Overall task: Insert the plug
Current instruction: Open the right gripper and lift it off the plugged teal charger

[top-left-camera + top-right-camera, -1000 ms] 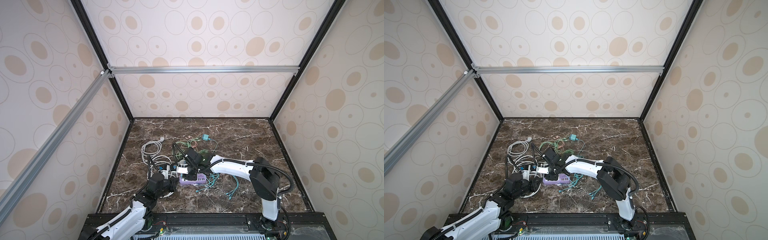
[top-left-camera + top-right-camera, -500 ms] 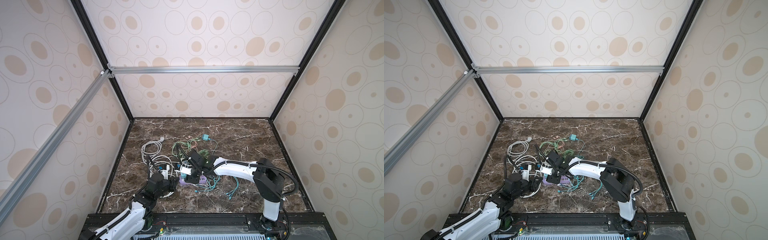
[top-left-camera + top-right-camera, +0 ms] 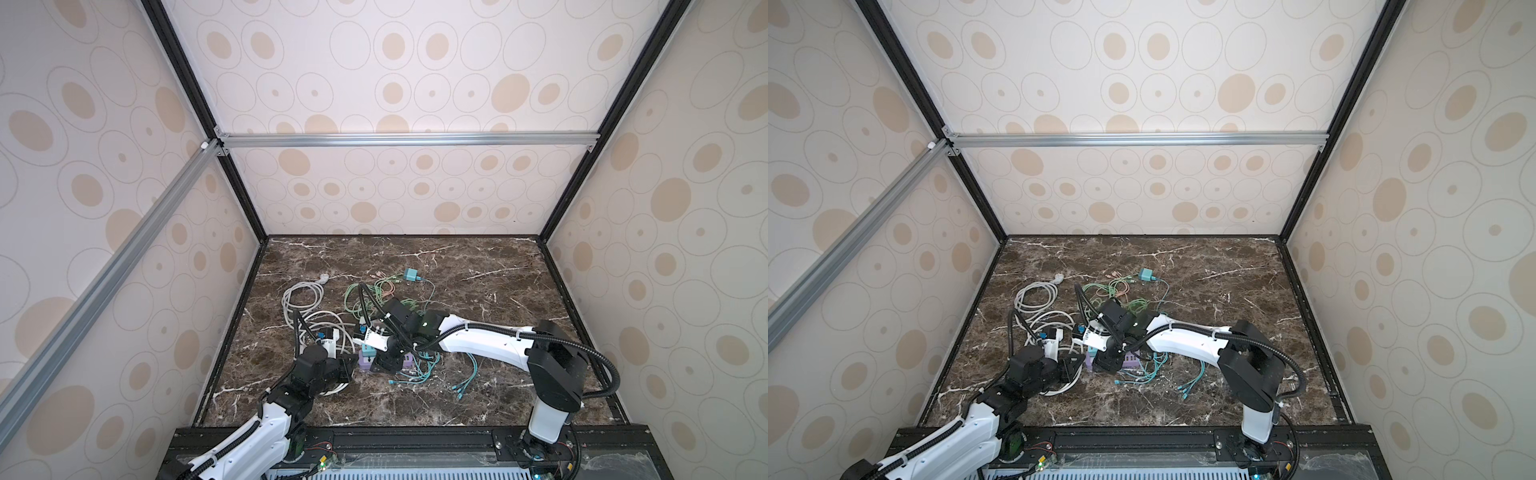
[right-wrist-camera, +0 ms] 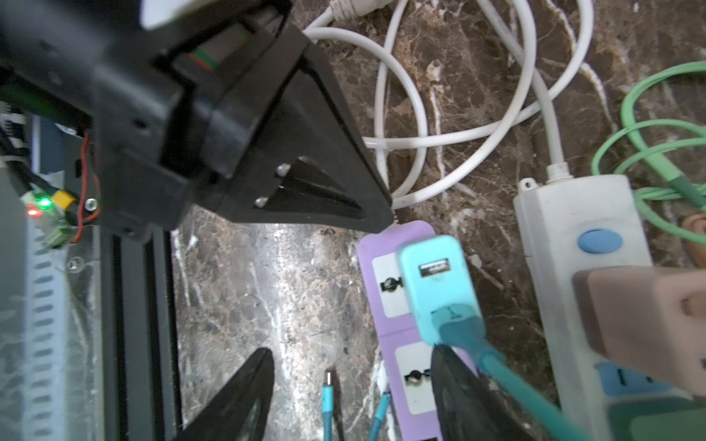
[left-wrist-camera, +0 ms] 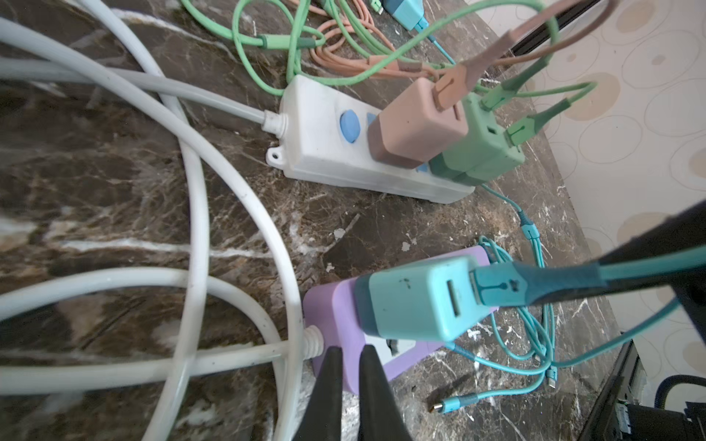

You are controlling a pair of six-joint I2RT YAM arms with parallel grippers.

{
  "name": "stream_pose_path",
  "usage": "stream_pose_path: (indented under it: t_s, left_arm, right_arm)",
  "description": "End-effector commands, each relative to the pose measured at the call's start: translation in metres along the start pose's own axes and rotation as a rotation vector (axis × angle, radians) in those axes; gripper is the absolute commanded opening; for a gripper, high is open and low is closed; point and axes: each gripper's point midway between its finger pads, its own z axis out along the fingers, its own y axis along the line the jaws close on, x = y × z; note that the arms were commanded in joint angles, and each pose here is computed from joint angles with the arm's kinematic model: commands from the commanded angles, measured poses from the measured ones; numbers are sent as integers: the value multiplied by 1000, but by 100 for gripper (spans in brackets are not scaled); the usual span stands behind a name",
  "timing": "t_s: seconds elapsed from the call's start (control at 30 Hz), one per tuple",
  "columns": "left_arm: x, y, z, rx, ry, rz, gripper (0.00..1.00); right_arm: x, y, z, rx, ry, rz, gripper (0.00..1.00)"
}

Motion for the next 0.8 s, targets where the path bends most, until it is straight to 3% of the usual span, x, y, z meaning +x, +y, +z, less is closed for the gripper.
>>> stream_pose_path:
  t_s: [0.0,0.37,0.53,0.77]
  left_arm:
    - [-19,-13,-3,14,-37,24,12]
    - [-30,-17,-3,0,-48,44,12]
    - [-32,-16,-4,-17,-49,46,12]
    - [-40,-12,-8,-52,-81,41,13]
  right_arm:
    - [7,20,-11,-86,4,25,69]
    - [15,68,-21,-345,7,18,69]
    - [-6,92,-55,-439,-128,-42,64]
    - [-32,94,-115,-407,-333,-89,60]
